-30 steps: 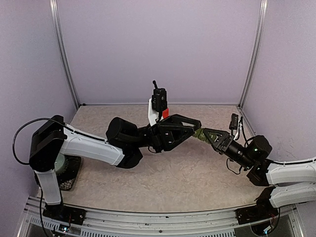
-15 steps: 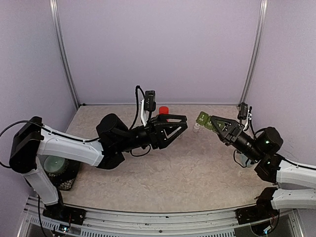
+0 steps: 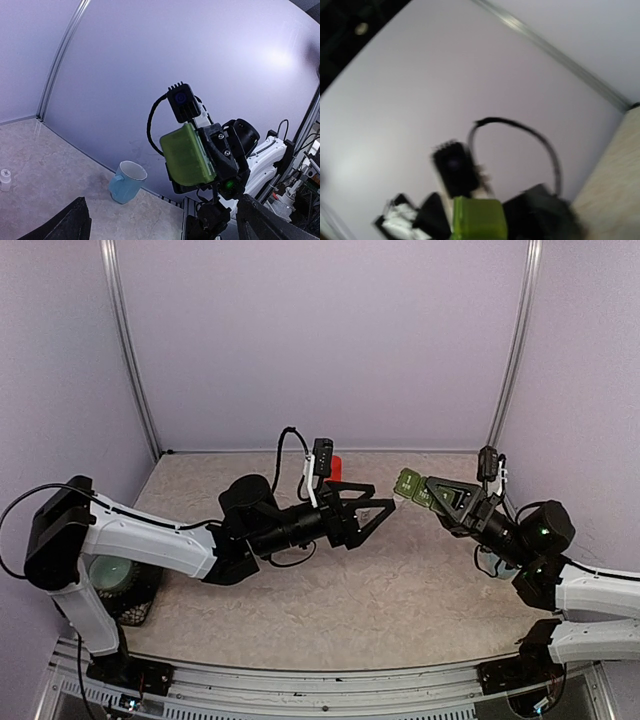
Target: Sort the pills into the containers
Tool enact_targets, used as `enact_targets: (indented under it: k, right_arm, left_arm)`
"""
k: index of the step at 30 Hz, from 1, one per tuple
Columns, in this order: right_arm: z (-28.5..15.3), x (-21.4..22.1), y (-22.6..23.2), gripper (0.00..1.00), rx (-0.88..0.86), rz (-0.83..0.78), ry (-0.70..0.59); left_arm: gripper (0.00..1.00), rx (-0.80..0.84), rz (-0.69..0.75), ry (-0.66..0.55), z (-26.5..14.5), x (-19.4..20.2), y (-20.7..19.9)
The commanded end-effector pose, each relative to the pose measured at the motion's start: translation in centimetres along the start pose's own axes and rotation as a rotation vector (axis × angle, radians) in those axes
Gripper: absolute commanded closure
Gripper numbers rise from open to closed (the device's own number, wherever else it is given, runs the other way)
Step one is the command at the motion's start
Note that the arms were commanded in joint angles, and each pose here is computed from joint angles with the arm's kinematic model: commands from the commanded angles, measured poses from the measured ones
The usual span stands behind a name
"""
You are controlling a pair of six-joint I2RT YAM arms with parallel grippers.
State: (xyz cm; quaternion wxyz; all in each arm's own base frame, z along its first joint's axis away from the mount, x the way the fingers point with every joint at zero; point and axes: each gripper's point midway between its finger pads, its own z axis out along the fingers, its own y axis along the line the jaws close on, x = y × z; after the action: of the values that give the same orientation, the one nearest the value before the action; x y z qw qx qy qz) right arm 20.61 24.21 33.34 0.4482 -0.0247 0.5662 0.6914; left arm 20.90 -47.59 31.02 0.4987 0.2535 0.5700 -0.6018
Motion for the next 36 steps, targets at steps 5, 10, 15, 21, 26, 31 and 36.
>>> enact_targets:
  k: [5, 10, 15, 21, 26, 31, 36]
  right_arm:
    - [-1.1, -0.7, 4.0, 0.90, -0.210, 0.125, -0.022]
    - [-1.1, -0.4, 3.8, 0.90, -0.226, 0.164, -0.014]
    - [-0.9, 0.1, 4.0, 0.90, -0.260, 0.193, 0.012]
    - [-0.9, 0.1, 4.2, 0.90, -0.266, 0.200, 0.017]
    - [-0.7, 0.4, 4.3, 0.90, -0.268, 0.205, 0.034]
    - [-0.7, 0.6, 4.5, 0.90, -0.280, 0.212, 0.041]
    - [-0.6, 0.5, 5.0, 0.89, -0.294, 0.206, 0.041]
  left_arm:
    - [0.01, 0.075, 0.083, -0.050, 1.0, -0.7, -1.3]
    - [0.02, 0.137, 0.100, -0.100, 1.6, -1.6, -2.2]
    - [0.01, 0.231, 0.130, -0.147, 1.8, -2.1, -3.8]
    - [0.02, 0.227, 0.142, -0.140, 2.2, -1.8, -3.6]
    - [0.05, 0.193, 0.133, -0.122, 2.9, -1.6, -2.9]
    - [0.10, 0.184, 0.127, -0.105, 3.4, -1.5, -2.7]
    - [0.15, 0.175, 0.114, -0.089, 3.6, -1.1, -2.4]
